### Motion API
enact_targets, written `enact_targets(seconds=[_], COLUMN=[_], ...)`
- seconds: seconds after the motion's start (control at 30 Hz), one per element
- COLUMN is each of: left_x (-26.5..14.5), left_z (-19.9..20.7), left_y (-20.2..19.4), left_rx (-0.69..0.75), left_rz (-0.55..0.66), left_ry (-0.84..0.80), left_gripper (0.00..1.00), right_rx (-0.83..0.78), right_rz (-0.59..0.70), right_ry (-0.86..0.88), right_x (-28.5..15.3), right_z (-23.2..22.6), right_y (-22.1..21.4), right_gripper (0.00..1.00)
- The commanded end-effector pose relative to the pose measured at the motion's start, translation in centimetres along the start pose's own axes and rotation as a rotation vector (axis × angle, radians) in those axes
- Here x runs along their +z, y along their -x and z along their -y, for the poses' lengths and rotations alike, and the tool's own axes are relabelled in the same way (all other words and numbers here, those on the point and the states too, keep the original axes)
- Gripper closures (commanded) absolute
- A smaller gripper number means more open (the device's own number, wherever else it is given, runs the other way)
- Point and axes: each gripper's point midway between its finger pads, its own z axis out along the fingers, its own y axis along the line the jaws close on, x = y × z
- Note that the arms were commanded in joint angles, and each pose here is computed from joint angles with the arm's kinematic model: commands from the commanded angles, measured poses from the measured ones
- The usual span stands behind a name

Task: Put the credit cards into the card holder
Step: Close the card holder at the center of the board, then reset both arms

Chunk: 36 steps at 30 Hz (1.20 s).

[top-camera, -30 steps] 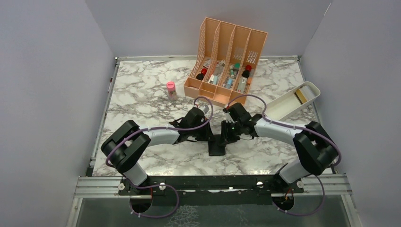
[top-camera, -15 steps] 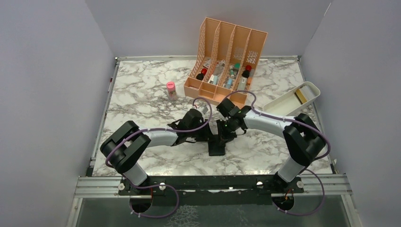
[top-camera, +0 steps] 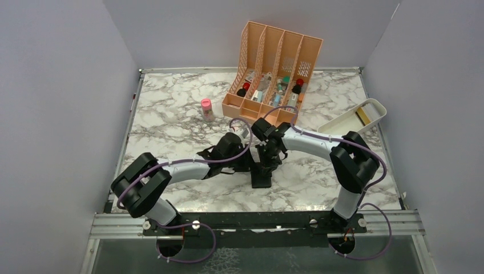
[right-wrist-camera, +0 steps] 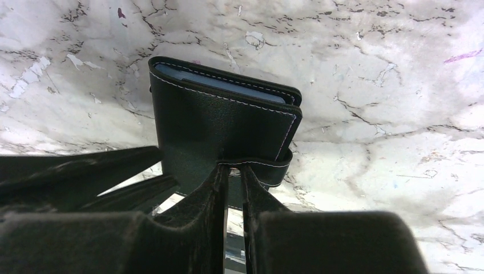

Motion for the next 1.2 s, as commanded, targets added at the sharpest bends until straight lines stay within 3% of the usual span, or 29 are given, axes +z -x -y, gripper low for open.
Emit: enact_targets(seconds=[0.0, 0.2, 0.47, 0.57, 0.73, 0.83, 0.97, 1.03, 1.07, 1.1, 1.13, 1.17], left_x=[-1.5, -3.5, -5.0, -5.9, -8.5, -10.8, -14.1, -15.7, -16.3, -16.8, -17.3, -17.8], left_z=[-0.2, -1.1, -1.4, -1.3, -0.2, 0.3, 1.9, 2.8, 3.1, 3.5, 3.7, 3.9], left_y=[1.2, 2.1, 1.9, 2.6, 5.1, 6.3, 8.0, 8.5, 8.7, 8.7, 8.7, 8.6], left_rx=[0.026, 0.038, 0.018, 0.034, 0.092, 0.119, 0.149, 0.156, 0.16, 0.166, 0.17, 0.172], left_rz=[0.068, 0.12, 0.16, 0.19, 0.264, 0.297, 0.369, 0.41, 0.424, 0.434, 0.439, 0.442], left_ry=[0.043, 0.1, 0.104, 0.122, 0.165, 0.209, 0.209, 0.191, 0.18, 0.165, 0.155, 0.149], left_gripper=[0.79, 0.79, 0.79, 0.78, 0.62, 0.52, 0.42, 0.34, 0.24, 0.06, 0.02, 0.01], right_rx=[-0.035, -0.04, -0.063, -0.056, -0.045, -0.022, 0.004, 0.004, 0.004, 0.008, 0.013, 0.021], right_rz=[-0.105, -0.066, -0.006, 0.08, 0.29, 0.399, 0.51, 0.566, 0.591, 0.618, 0.644, 0.683], right_ry=[-0.343, -0.328, -0.283, -0.221, -0.035, 0.124, 0.204, 0.222, 0.225, 0.226, 0.226, 0.234], right_x=[7.0, 6.9, 6.5, 4.3, -2.1, -5.0, -8.2, -9.8, -10.6, -11.5, -12.2, -13.4], right_z=[7.4, 7.3, 5.9, 4.5, 0.5, -1.7, -2.1, -1.9, -1.7, -1.4, -1.0, -0.7], right_y=[-3.7, -3.2, -2.2, -0.7, 2.7, 3.1, 3.4, 3.4, 3.3, 3.3, 3.2, 3.1], right_gripper=[0.85, 0.99, 0.99, 0.95, 0.83, 0.74, 0.67, 0.59, 0.49, 0.4, 0.27, 0.02])
